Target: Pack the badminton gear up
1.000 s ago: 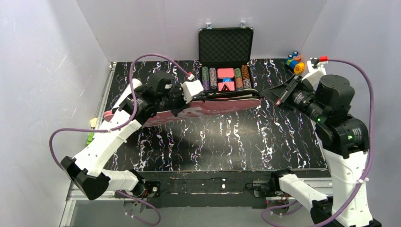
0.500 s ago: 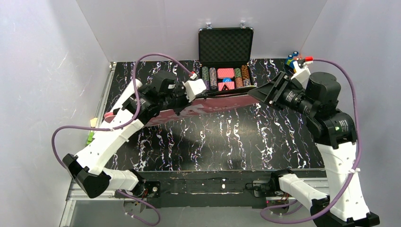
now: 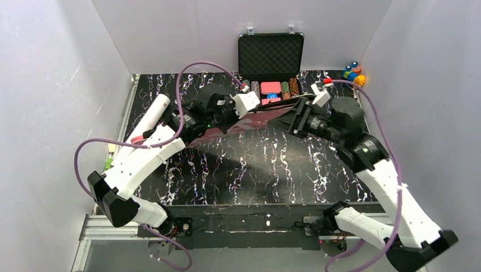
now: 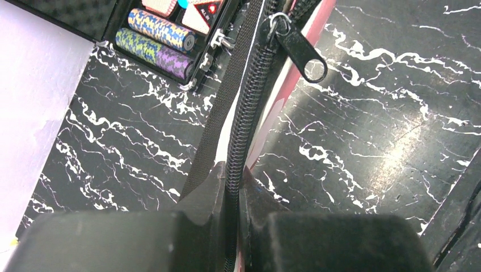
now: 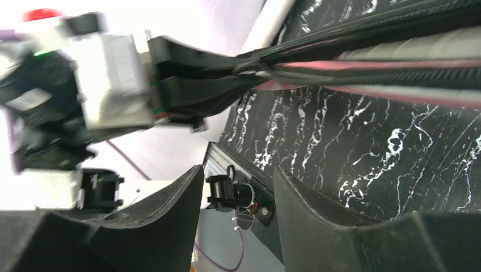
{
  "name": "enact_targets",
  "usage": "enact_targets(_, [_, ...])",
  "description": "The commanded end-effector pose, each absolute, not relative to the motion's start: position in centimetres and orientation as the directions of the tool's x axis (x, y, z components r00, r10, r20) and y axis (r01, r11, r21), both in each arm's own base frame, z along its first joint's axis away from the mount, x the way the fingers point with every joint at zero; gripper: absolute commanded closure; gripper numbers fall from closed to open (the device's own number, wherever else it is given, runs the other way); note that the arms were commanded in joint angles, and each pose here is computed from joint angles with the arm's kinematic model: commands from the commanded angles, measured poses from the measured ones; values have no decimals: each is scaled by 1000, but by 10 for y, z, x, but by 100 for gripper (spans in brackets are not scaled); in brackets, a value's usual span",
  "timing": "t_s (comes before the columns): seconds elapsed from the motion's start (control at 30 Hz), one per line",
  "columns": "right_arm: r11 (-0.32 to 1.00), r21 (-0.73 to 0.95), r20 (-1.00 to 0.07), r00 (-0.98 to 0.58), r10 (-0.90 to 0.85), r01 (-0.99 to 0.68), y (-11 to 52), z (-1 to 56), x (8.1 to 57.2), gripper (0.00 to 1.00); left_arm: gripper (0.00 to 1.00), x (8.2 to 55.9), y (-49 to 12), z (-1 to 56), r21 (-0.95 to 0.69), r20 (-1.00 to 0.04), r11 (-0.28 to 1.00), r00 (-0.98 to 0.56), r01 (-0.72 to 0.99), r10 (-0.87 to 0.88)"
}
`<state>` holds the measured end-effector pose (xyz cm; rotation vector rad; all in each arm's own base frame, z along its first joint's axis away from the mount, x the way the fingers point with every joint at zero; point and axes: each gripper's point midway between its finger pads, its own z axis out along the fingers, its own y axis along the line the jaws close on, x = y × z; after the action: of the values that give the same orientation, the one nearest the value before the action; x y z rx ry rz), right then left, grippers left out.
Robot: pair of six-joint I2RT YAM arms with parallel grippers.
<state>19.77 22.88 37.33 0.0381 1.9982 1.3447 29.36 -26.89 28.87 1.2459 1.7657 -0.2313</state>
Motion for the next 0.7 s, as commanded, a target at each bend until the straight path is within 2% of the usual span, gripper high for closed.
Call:
enact_targets(0.0, [430,819,-562,-680,471,-380,247,372,234,46,100,299,-285,354,365,-857,517,63,774,511])
enact_targets(0.2, [380,842,-538,-658,527,-384,260,361,256,49,100,296,-287,354,360,-859,510,64,782,508])
enact_targets(0.67, [330,840,-540,-595,595,-432,277,362,267,45,100,294,-289,350,343,-861,506,50,791,506])
